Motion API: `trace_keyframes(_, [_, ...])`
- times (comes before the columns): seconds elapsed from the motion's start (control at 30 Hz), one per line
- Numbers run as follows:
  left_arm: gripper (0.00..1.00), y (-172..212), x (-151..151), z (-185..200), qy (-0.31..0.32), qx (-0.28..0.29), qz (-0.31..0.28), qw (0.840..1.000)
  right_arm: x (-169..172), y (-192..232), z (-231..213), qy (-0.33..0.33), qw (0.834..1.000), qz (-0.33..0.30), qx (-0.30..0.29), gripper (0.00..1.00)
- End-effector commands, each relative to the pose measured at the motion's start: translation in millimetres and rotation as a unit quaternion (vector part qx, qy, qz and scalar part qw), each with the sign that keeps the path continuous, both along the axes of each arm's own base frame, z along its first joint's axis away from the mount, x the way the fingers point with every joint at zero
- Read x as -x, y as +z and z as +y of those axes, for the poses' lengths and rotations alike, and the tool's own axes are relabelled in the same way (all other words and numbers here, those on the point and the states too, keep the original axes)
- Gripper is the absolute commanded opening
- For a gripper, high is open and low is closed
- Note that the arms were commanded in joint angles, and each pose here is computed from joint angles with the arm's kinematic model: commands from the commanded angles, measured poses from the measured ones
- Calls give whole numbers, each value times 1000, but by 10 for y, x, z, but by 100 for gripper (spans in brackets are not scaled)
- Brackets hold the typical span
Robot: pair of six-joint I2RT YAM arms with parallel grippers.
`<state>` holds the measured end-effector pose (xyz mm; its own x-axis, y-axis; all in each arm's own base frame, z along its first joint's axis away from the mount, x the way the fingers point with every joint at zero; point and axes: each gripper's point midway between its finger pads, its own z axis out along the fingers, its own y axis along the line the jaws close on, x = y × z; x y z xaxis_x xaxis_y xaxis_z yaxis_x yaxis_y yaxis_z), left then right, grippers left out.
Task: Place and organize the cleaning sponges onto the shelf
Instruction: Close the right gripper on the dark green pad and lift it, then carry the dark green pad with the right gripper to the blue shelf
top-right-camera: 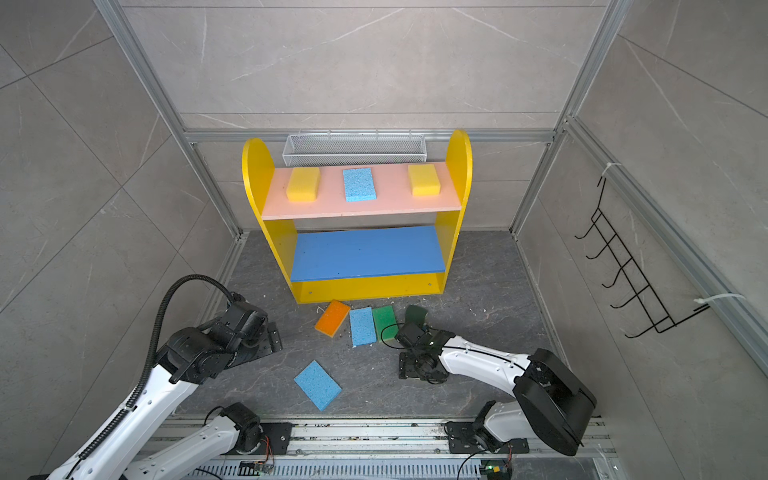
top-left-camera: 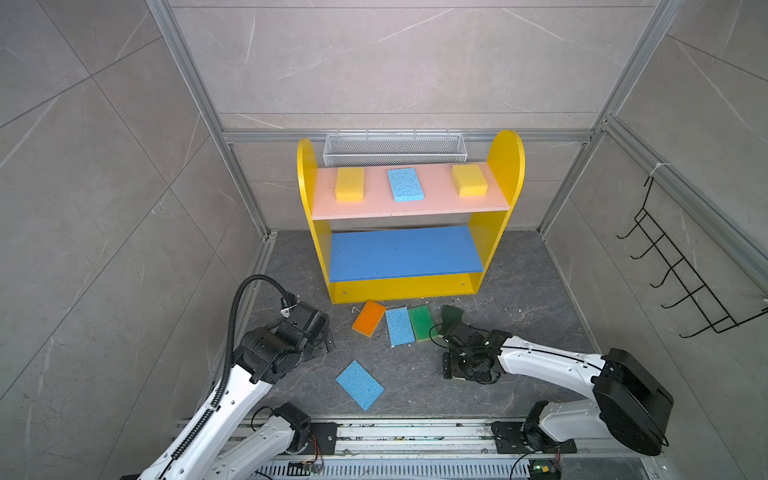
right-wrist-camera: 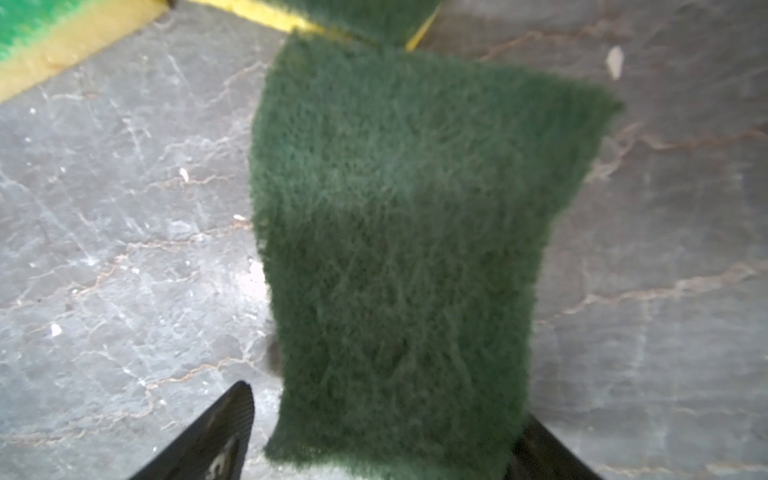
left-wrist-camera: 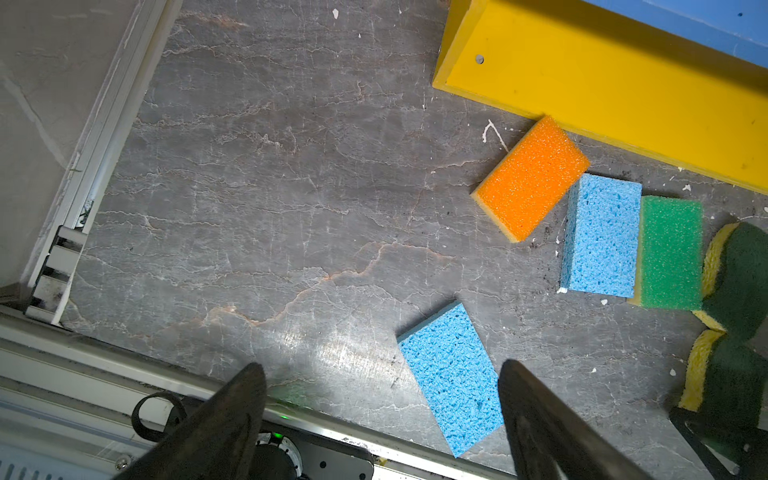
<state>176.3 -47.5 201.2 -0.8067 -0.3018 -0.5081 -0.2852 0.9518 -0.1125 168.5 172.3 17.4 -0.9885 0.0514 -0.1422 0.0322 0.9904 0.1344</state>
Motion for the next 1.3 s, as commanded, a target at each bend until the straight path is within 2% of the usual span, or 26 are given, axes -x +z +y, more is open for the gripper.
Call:
trace_keyframes(0.0, [90, -17, 42, 88, 13, -13, 3, 1000, 107, -71, -145, -21, 999, 16, 28, 87])
trace_keyframes(0.2, [90, -43, 23, 58, 9, -10, 5, 1000, -29, -57, -131, -15, 999, -6, 45, 87])
trace_keyframes(0.4, [90, -46, 10, 53, 10, -11, 6, 1000, 17, -138, -200, -23, 998, 2, 58, 83])
trace_keyframes(0.77, [90, -63, -48, 12, 7, -15, 11, 1000, 11, -157, -280, -14, 997, -14, 68, 59])
trace_keyframes(0.93, [90, -35, -77, -3, 7, -13, 5, 1000, -85, 90, -285, -1, 997, -55, 62, 57])
trace_keyframes(1.27, [90, -21, -93, -21, 4, -9, 1, 1000, -498, 910, -108, 22, 985, -164, 39, 58])
